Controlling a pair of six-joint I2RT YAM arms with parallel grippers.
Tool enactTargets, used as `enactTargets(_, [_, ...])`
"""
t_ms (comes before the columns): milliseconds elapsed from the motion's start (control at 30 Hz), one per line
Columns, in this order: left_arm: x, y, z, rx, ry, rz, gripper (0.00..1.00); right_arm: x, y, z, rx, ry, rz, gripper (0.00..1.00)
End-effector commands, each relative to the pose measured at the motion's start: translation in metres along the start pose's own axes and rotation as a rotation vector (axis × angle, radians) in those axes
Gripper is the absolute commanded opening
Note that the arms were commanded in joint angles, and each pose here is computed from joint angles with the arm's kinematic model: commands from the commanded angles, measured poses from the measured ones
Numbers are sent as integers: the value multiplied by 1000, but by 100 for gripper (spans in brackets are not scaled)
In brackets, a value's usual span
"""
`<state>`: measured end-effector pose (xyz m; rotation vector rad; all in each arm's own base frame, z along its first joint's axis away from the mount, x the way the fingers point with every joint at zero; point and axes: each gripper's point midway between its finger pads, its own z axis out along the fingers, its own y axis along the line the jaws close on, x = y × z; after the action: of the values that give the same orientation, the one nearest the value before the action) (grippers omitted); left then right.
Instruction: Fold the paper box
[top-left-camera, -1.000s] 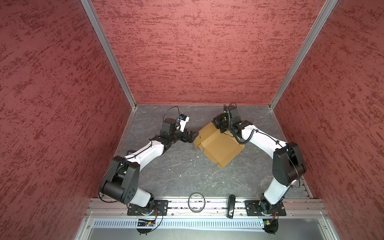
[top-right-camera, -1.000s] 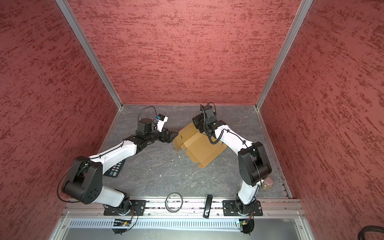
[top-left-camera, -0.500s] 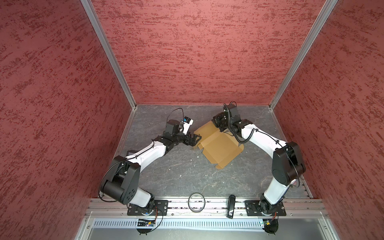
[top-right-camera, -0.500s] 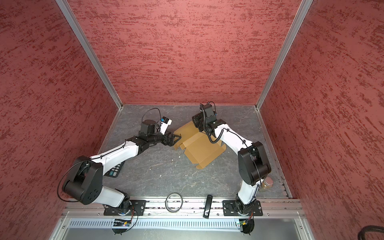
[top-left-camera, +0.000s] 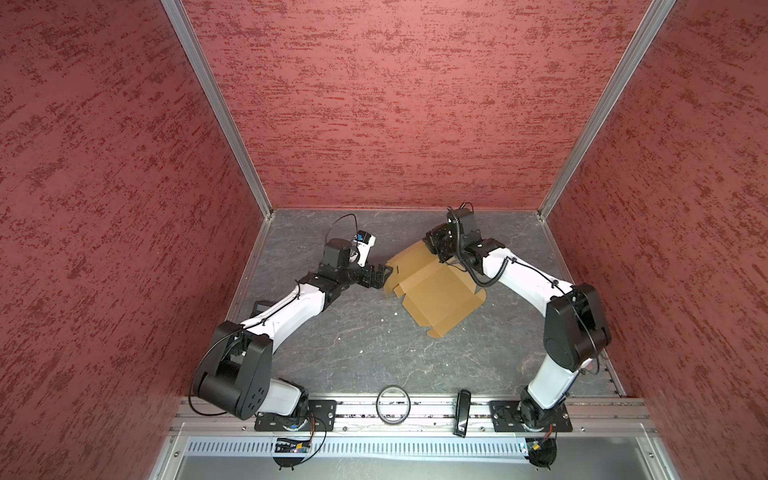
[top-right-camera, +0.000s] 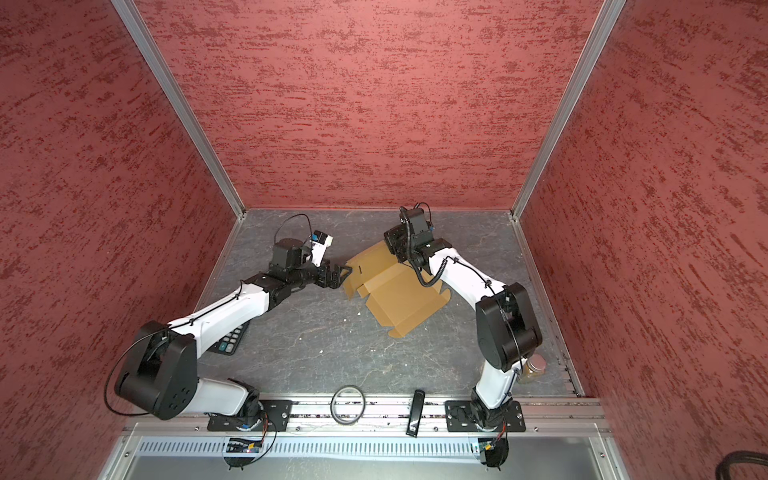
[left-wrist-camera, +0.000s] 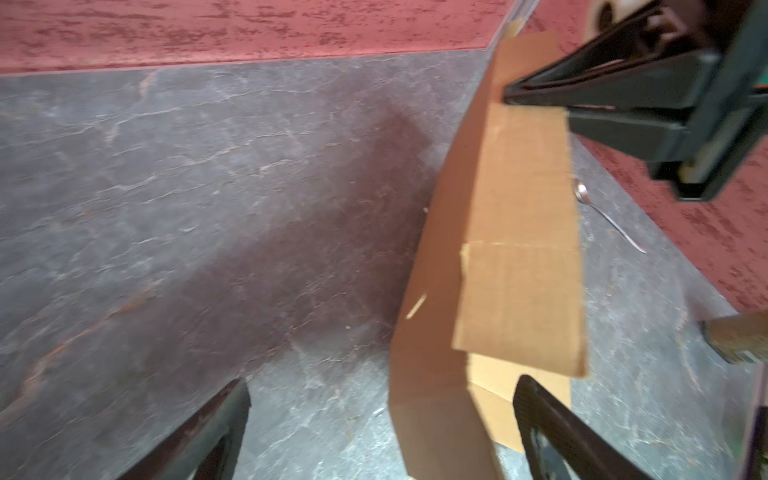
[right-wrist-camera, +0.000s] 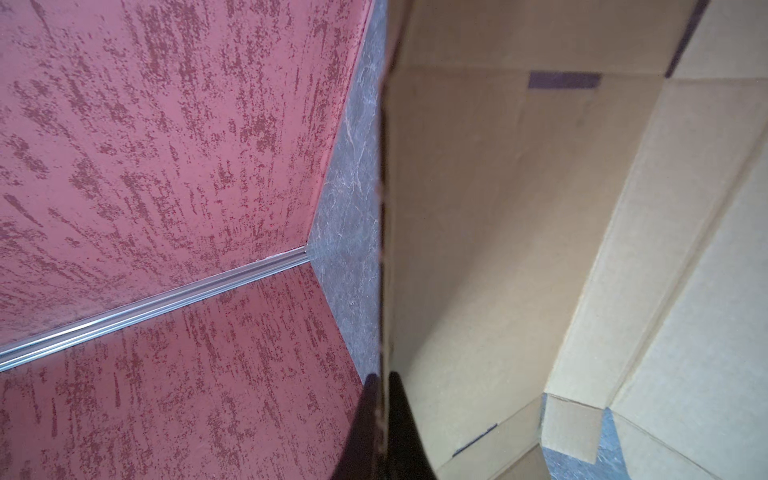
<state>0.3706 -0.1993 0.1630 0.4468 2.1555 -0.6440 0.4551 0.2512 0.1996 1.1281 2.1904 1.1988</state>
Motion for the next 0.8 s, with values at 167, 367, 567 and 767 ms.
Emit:
enactTargets(167, [11,22,5,-85,35,-19,100,-7,10,-6,-35,-34,31,4])
enactTargets(367, [8,33,2,-111,21,-42,100,-7,10,-5,-34,-33,32,4])
enactTargets(567, [2,28,-3,-74,-6,-53,100,-7,9,-4,-34,-35,32,4])
enactTargets(767, [-13,16,-21,-46,-83,-46,100,-7,8,-3,-31,-33,32,4])
